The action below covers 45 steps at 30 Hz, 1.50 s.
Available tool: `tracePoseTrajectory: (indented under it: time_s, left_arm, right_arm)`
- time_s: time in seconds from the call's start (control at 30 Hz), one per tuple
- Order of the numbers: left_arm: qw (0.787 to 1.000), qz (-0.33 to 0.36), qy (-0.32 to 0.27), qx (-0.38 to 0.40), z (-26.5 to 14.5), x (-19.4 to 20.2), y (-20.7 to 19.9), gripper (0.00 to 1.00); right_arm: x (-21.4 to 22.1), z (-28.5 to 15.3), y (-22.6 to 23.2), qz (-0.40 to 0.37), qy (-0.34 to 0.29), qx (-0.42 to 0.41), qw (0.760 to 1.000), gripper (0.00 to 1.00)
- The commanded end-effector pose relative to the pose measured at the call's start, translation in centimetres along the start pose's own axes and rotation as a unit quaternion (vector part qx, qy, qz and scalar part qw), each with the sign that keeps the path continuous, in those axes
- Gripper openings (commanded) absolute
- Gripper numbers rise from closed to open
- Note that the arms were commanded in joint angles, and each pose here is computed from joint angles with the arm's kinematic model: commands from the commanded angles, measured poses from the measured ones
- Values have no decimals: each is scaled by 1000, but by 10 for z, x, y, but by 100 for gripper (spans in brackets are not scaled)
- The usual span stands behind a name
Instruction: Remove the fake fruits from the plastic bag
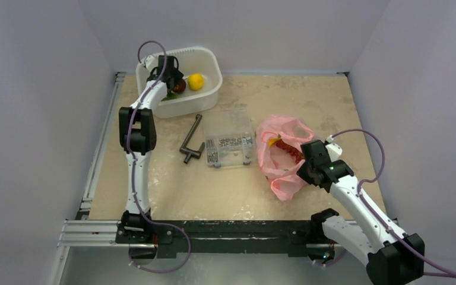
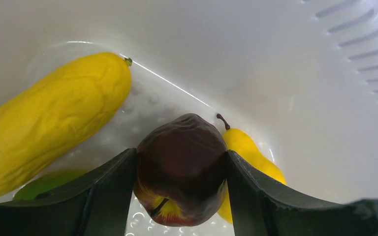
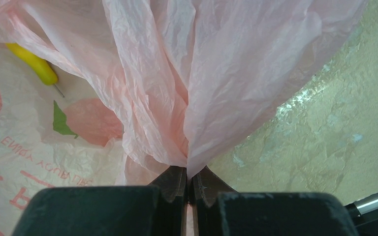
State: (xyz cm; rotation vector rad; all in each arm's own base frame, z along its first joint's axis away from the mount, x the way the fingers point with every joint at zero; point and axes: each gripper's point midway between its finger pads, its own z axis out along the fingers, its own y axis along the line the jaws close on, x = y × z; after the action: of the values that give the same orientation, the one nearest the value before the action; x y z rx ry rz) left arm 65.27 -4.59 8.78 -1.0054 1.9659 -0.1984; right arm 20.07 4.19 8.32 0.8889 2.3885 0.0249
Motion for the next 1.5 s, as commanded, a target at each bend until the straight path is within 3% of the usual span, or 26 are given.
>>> tracePoseTrajectory:
  time_s: [0.0,0.1,0.17,0.2,0.33,0.47,0.6,0.77,1.07,1.2,1.3,1.33,1.47]
  left_arm:
    - [999,-25,20,-3,-2,1,-2,27]
    - [1000,-15,24,-4,-3,-2,-3,54]
    - [1000,-2,28,6,-4,-4,-9,81]
    - [1000,5,26,12,-6,-7,-12,86]
    - [997,57,-14,57,-38,-46,-39,90]
    - [983,132,-52,117,-104,-87,-74,92]
    - [960,201,-54,188,-180,-74,-101,93]
    - [919,245,14,308,-267,23,-131,90]
    - [780,334,142,510,-432,219,-150,76]
    - [743,361,164,539,-465,287,-143,68]
    - [737,372,192,530,-471,332,-135,59]
    - [740,370,205,523,-473,345,-134,52]
    - [745,387,229,493,-459,386,-133,42]
  right_arm:
    - [-18,-11,6,21,-31,-7,999,0]
    - [-22,-15,4,23,-37,-5,999,0]
    - [-26,-19,5,27,-45,-8,999,0]
    - [-27,-20,5,29,-47,-12,998,0]
    - [-23,-20,5,28,-43,-18,999,0]
    - [-17,-17,4,26,-32,-18,999,0]
    - [-7,-13,-11,24,-14,21,999,0]
    - [-7,-15,-23,20,-8,67,998,0]
    - [13,-5,-29,10,29,76,997,0]
    - [4,-14,-25,44,4,53,998,0]
    - [-2,-19,-20,61,-11,28,998,0]
    - [-3,-20,-18,65,-14,21,998,0]
    - [-8,-21,-16,65,-30,8,997,0]
